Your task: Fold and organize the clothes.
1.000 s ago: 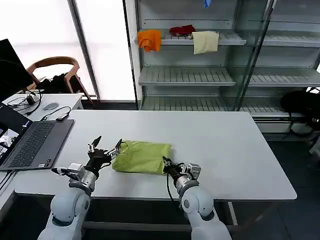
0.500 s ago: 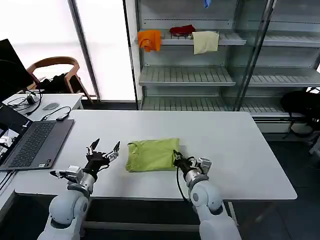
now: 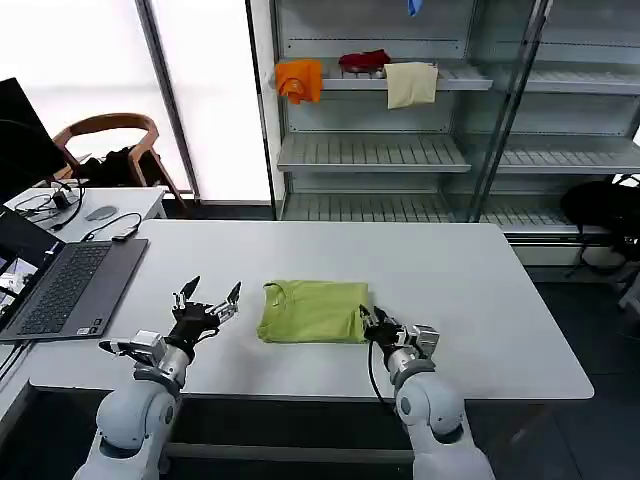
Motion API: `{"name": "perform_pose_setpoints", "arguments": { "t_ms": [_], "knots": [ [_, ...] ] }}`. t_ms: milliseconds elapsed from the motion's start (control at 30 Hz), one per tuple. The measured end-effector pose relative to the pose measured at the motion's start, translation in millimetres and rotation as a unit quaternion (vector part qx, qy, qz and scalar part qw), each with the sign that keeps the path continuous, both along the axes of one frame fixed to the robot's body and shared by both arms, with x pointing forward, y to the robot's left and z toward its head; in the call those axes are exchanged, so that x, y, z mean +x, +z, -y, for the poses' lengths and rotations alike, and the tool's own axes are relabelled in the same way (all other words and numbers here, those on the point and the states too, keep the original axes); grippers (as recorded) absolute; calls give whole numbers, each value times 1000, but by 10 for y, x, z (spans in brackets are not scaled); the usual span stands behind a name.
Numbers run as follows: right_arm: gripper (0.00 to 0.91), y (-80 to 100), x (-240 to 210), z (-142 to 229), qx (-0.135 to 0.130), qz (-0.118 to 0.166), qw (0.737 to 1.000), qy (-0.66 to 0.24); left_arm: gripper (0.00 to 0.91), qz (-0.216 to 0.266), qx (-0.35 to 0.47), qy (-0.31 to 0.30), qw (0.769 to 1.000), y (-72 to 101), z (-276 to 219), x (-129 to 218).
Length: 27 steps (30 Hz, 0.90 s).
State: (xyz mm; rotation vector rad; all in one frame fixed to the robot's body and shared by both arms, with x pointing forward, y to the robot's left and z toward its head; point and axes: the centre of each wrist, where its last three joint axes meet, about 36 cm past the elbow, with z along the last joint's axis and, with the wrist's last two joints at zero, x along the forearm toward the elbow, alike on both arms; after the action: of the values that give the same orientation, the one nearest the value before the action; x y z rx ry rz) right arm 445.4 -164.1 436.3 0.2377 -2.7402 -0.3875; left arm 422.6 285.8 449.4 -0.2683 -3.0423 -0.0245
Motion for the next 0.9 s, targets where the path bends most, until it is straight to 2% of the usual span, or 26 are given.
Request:
{"name": "perform_pose_setpoints", "arguments": {
  "t_ms": [167, 300, 533, 700, 900],
  "knots": [
    [907, 98, -84, 161, -53, 29, 998, -14, 907, 0, -8, 6, 1000, 26, -64, -20],
    [907, 161, -146, 382, -108, 54, 992, -30, 907, -1, -17, 14, 1000, 28, -150, -24],
    [907, 237, -219, 837, -210, 64, 973, -75, 907, -7, -18, 32, 999, 1, -313, -47],
    [907, 284, -309, 1044, -251, 69, 961, -96, 907, -9, -20, 31, 999, -15, -323, -77],
    [907, 382, -423, 1255, -274, 77, 954, -94, 907, -6, -27, 28, 999, 16, -320, -108]
  ]
}}
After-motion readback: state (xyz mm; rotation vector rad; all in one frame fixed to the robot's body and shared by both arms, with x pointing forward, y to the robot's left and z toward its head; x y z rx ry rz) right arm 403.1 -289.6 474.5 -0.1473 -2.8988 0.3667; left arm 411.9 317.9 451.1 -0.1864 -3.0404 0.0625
